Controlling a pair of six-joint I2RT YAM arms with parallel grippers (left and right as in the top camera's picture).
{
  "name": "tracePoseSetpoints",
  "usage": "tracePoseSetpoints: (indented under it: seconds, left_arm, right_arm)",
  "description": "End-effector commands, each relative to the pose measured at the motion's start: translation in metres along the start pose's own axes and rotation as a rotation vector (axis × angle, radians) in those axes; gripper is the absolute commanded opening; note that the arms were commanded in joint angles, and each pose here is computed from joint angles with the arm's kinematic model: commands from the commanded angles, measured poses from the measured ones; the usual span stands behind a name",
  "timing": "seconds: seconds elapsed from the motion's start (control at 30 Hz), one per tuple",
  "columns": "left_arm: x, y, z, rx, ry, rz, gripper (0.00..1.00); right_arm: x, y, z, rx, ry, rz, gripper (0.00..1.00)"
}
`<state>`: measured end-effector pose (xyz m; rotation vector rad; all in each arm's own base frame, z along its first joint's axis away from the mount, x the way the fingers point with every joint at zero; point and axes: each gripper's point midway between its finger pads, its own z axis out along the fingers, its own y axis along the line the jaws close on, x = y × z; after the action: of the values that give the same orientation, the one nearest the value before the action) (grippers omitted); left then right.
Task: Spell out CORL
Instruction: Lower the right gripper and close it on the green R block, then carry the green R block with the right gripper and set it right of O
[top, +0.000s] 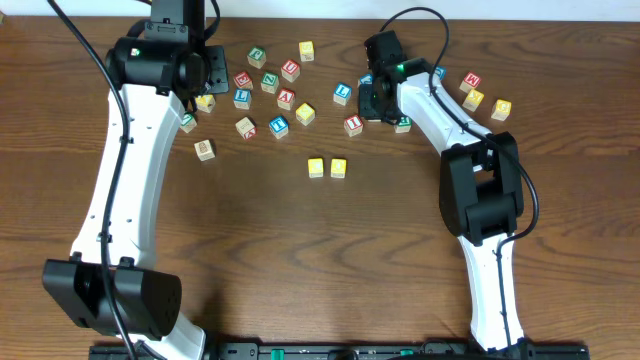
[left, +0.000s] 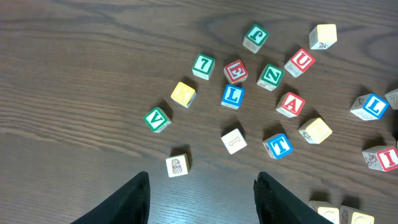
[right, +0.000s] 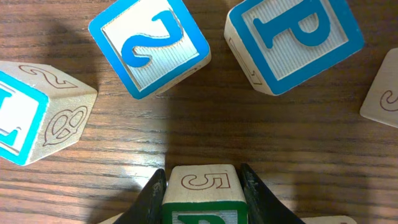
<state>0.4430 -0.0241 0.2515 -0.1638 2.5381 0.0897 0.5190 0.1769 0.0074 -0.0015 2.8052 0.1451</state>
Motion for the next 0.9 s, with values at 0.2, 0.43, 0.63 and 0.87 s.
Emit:
tracePoseSetpoints:
  seconds: [0.2, 0.43, 0.63, 0.87]
  left_arm:
    - [0.003, 0.003, 0.0, -0.012, 0.007, -0.005, 0.53]
    - [0.003, 0.003, 0.0, -0.012, 0.007, -0.005, 0.53]
    - [0.003, 0.003, 0.0, -0.012, 0.007, -0.005, 0.53]
    - [0.003, 0.003, 0.0, -0.012, 0.007, -0.005, 0.53]
  right_arm:
    - [-0.017, 0.006, -0.054, -0.024, -0.06, 0.003, 0.18]
    - [-0.003, 0.009, -0.098, -0.026, -0.026, -0.009, 0.15]
    - [0.033, 0.014, -0.111, -0.057, 0.118, -0.016, 0.15]
    - [0.09, 0.031, -0.107, -0.031, 0.307, -0.069, 0.15]
